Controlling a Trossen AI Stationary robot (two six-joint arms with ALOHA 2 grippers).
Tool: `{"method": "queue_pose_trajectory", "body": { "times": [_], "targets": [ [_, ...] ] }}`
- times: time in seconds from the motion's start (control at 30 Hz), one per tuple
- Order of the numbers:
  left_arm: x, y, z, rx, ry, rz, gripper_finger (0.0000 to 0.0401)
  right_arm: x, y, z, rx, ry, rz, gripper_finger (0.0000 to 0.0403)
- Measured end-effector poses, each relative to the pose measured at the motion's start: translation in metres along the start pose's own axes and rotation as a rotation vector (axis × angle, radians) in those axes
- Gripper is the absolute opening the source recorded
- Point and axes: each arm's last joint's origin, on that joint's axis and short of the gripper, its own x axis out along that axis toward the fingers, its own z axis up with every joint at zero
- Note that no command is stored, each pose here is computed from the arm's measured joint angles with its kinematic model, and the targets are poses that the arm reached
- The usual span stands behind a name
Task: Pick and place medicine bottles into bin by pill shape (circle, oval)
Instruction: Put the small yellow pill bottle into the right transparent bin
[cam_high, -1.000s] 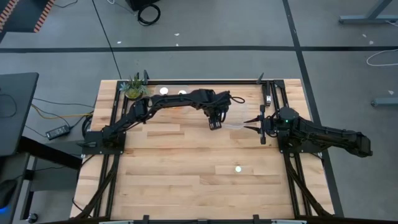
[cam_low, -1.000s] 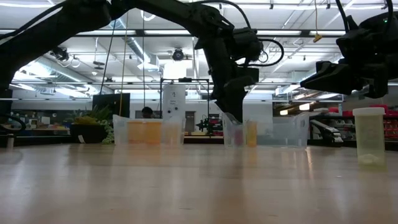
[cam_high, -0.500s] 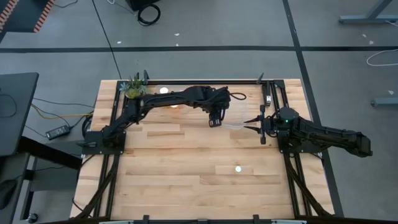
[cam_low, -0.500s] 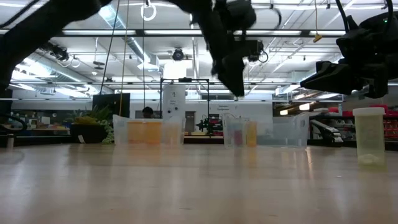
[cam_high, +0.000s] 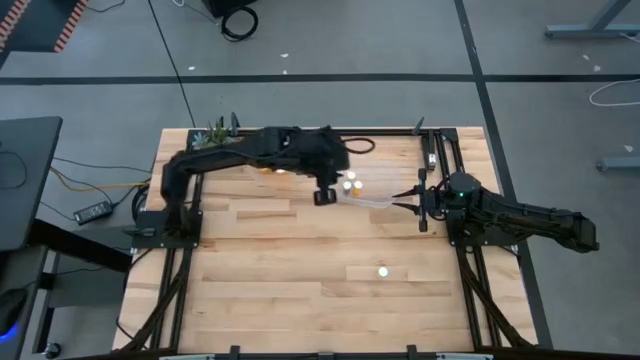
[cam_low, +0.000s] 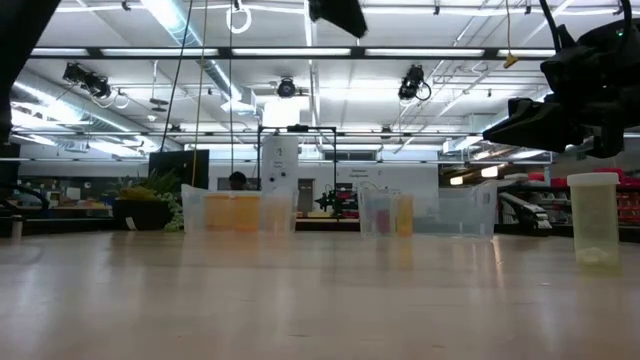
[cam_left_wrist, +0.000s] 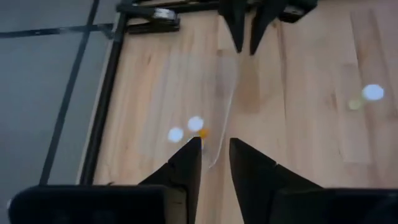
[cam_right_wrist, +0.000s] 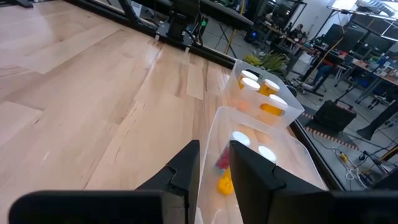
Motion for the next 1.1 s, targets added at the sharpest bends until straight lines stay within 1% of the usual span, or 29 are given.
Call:
{"method": "queue_pose_trajectory", "body": {
  "times": [0.13, 0.3, 0.4, 0.5, 0.6, 0.7, 0.77, 0.8, 0.9, 0.97, 1.1],
  "targets": [
    [-0.019, 0.004, -0.01, -0.035, 0.079, 0.053, 0.0084, 0.0, 0.0, 0.0, 0.001, 0.001, 0.0, 0.0093],
    [-0.022, 0.002, -0.021, -0.088, 0.193, 0.056, 0.008, 0.0, 0.0, 0.0, 0.001, 0.001, 0.0, 0.0093],
    [-0.01, -0.005, -0.03, -0.095, 0.245, 0.05, 0.008, 0.0, 0.0, 0.0, 0.0, 0.001, 0.0, 0.0093],
    [0.007, -0.015, -0.051, -0.091, 0.336, 0.042, 0.0079, 0.0, 0.0, 0.0, 0.001, 0.001, 0.0, 0.0093],
    [0.01, -0.022, -0.073, -0.09, 0.391, 0.049, 0.0079, 0.0, 0.0, 0.0, 0.001, 0.001, 0.001, 0.0093],
    [0.012, -0.026, -0.093, -0.101, 0.376, 0.062, 0.0076, 0.0, 0.0, 0.0, 0.001, 0.002, 0.001, 0.0093],
    [0.008, -0.027, -0.106, -0.121, 0.357, 0.066, 0.0074, 0.0, 0.0, 0.0, 0.001, 0.003, 0.001, 0.0093],
    [0.003, -0.026, -0.111, -0.136, 0.325, 0.068, 0.0073, 0.0, 0.0, 0.0, 0.001, 0.002, 0.001, 0.0093],
    [-0.008, -0.027, -0.129, -0.165, 0.29, 0.071, 0.0071, 0.0, 0.0, 0.0, 0.001, 0.002, 0.001, 0.0093],
    [-0.015, -0.028, -0.14, -0.167, 0.259, 0.068, 0.0071, 0.0, 0.0, 0.0, 0.001, 0.004, 0.002, 0.0093],
    [-0.034, -0.034, -0.163, -0.147, 0.151, 0.05, 0.0069, 0.0, 0.0, -0.001, 0.002, 0.007, 0.003, 0.0093]
  ]
}}
